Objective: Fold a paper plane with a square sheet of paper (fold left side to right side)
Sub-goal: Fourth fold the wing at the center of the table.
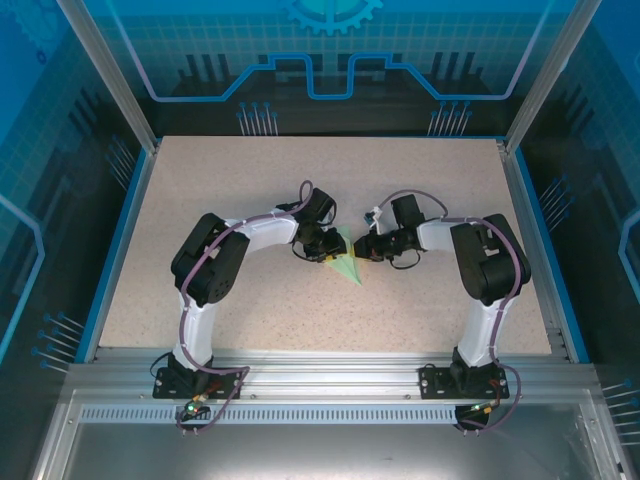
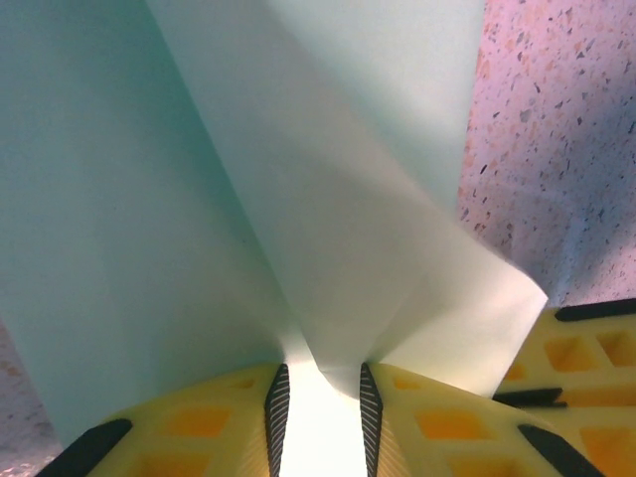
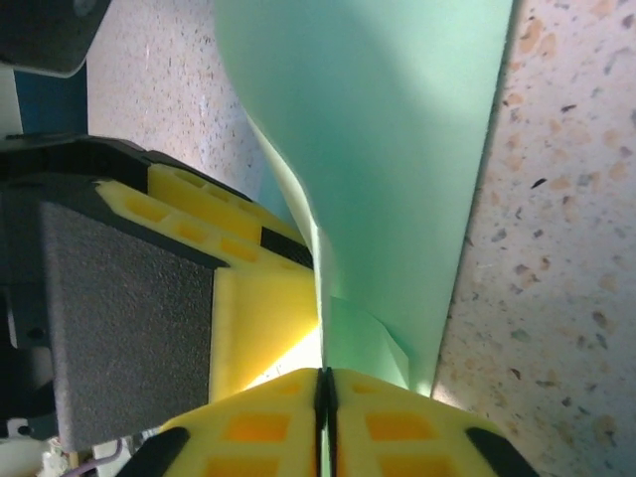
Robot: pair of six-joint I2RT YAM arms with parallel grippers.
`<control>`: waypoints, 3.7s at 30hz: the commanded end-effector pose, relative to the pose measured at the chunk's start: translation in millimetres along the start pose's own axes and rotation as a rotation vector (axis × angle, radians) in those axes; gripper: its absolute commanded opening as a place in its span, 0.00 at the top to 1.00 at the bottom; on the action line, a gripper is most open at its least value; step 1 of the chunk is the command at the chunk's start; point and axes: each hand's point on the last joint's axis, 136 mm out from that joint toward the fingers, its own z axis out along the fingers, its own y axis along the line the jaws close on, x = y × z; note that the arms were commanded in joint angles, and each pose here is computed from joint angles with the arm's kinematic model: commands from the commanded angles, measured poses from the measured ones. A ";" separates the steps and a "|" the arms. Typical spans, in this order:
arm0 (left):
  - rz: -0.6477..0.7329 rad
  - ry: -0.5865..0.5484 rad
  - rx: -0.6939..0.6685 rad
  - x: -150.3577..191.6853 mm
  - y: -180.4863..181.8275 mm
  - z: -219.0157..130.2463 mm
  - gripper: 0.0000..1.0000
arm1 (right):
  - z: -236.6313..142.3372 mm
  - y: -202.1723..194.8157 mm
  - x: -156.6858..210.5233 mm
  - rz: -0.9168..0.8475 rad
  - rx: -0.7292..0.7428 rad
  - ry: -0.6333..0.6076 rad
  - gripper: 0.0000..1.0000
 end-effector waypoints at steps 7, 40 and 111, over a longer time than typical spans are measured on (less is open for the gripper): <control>-0.014 0.006 -0.043 6.3 13.0 4.0 0.70 | 5.7 -4.2 -2.9 -0.020 0.045 0.030 1.00; 0.053 -0.049 0.023 -0.3 -20.0 -38.1 0.68 | 17.8 -38.8 22.0 0.029 0.163 0.116 1.00; 0.000 0.048 -0.036 -1.9 8.3 28.5 0.75 | 12.0 -3.6 82.6 -0.029 0.198 0.226 0.76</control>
